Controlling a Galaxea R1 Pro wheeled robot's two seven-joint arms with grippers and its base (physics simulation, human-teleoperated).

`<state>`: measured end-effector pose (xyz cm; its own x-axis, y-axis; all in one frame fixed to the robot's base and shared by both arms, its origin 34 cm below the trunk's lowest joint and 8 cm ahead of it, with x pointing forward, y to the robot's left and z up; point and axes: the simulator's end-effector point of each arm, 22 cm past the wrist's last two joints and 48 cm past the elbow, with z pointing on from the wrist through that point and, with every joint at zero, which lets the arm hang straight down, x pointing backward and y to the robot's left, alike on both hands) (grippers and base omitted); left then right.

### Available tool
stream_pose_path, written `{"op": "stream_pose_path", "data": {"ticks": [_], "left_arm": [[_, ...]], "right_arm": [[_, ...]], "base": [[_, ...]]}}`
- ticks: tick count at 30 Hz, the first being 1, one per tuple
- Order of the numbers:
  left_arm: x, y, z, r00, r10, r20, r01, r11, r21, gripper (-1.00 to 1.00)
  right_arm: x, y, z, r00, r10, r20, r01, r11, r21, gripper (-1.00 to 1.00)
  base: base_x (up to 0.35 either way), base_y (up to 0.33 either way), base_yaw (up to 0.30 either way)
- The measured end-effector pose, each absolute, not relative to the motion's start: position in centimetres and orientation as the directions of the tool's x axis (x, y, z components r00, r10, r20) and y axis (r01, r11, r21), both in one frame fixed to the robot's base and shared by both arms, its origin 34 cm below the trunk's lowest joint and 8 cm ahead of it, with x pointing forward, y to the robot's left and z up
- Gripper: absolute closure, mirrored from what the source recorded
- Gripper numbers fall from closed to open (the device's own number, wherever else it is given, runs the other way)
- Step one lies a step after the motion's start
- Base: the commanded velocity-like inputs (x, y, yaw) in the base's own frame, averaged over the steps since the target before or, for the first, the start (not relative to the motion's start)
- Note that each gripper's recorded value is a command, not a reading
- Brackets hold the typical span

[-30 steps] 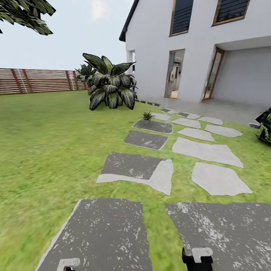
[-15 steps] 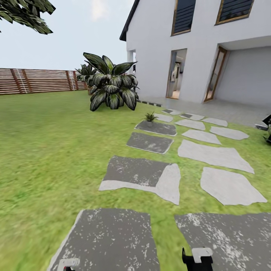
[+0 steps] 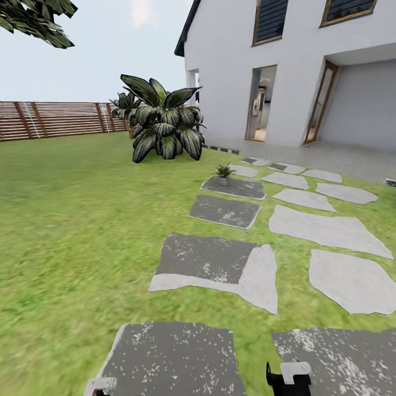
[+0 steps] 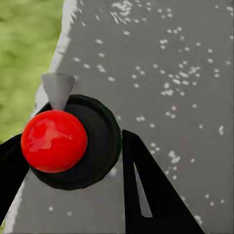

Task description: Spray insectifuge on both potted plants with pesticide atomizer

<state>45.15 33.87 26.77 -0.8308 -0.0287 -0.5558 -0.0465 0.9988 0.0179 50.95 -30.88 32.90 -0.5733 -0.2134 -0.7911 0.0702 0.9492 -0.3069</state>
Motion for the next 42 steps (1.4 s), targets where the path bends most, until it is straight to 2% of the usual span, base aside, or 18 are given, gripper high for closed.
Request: {"op": "stream_pose_path", "data": {"ticks": [26, 42], "left_arm": [[45.15, 33.72, 26.76, -0.831, -0.029, -0.556, -0.045, 0.999, 0.015, 1.00], [45.16, 33.71, 26.76, -0.831, -0.029, -0.556, -0.045, 0.999, 0.015, 1.00]], "right_arm": [[51.01, -30.78, 32.95, -0.571, -0.213, -0.793, 0.071, 0.950, -0.306, -1.00], [50.97, -30.60, 32.91, -0.572, -0.211, -0.793, 0.069, 0.950, -0.303, -1.00]], "base": [[0.295, 0.161, -0.002], [0.323, 0.123, -0.244]]}}
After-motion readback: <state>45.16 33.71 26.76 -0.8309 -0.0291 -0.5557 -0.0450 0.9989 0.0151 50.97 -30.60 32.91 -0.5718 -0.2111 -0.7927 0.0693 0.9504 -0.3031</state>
